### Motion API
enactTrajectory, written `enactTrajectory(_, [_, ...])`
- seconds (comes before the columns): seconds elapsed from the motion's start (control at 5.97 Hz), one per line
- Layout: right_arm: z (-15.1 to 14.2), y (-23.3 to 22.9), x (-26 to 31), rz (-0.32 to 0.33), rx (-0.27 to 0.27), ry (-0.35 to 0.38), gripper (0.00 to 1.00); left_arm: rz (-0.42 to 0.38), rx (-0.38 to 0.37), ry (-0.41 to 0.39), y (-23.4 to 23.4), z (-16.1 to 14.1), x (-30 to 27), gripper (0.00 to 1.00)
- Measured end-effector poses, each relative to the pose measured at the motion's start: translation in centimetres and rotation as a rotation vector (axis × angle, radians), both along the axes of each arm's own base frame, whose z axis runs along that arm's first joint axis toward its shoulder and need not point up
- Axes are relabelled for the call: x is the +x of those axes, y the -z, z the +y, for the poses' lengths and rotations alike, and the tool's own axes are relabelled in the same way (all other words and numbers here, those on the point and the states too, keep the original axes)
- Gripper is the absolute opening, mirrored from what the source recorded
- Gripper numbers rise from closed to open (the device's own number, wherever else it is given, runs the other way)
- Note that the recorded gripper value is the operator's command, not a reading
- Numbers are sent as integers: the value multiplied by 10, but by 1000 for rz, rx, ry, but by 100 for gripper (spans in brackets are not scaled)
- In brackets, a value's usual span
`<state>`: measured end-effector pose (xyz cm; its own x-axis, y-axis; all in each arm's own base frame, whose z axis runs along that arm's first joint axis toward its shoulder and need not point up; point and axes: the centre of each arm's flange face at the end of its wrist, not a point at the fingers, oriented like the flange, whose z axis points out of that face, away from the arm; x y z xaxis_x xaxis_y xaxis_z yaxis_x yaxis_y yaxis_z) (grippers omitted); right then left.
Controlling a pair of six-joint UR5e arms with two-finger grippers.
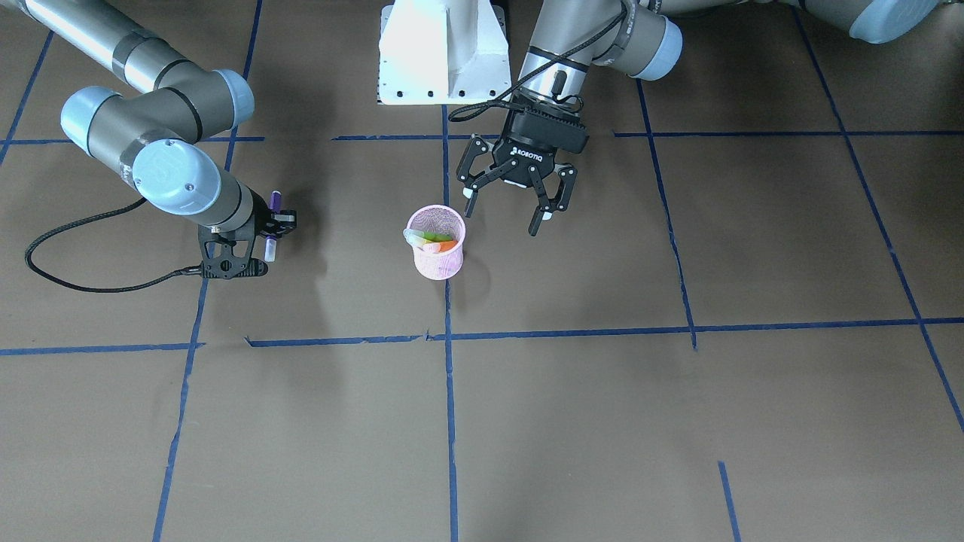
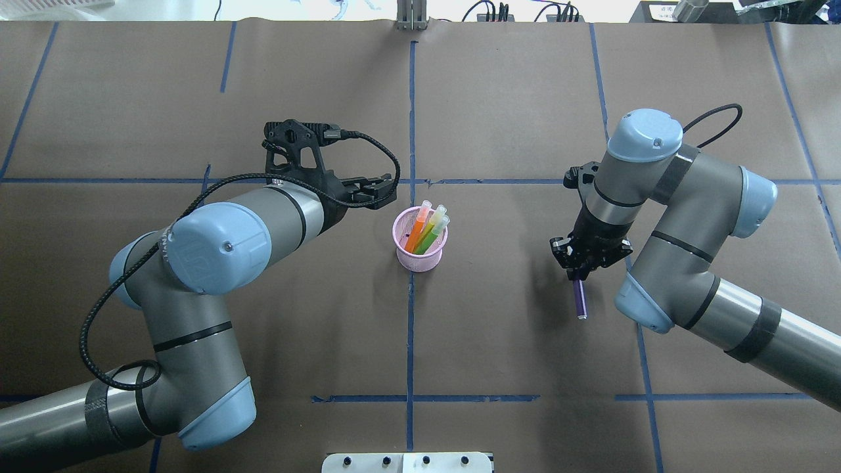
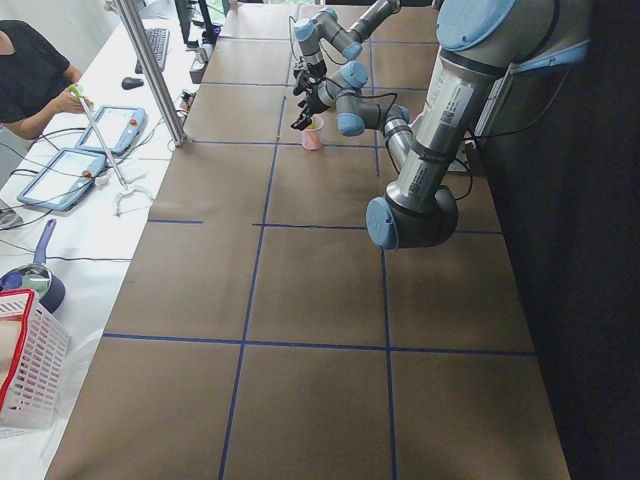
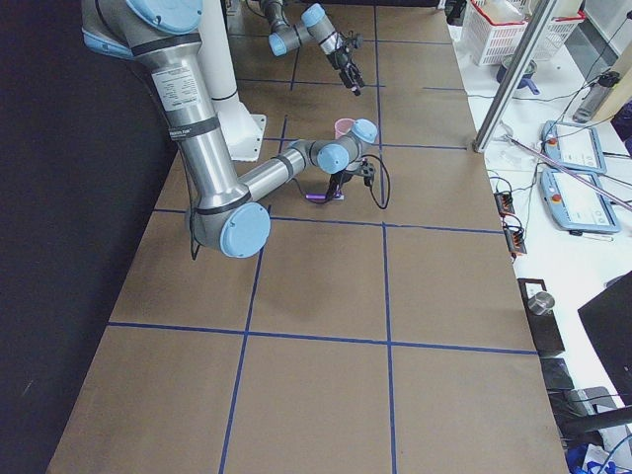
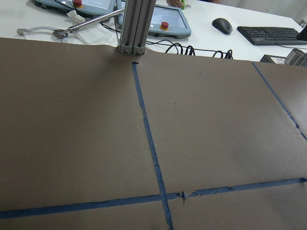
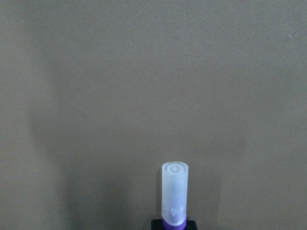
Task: Collect pens into pen holder
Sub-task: 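Close the right gripper on the purple marker's cap end, then lift the purple marker and carry it over the pink cup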
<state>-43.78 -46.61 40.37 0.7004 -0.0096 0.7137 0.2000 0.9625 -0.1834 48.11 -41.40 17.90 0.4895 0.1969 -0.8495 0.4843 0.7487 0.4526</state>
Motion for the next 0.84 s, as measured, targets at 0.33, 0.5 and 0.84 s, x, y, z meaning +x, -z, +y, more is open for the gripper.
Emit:
enactTrajectory(0.33, [4,59,15,-20,180,-78,0,2,1,-2,1,0,-1,100])
enactTrajectory(0.5, [6,101,20,-38,272,-151,0,-6,0,-4,-5,1,-3,100])
enactTrajectory(0.84, [3,187,24,-86,382,-353,0,-23,-1,-8,-39,5,-12,100])
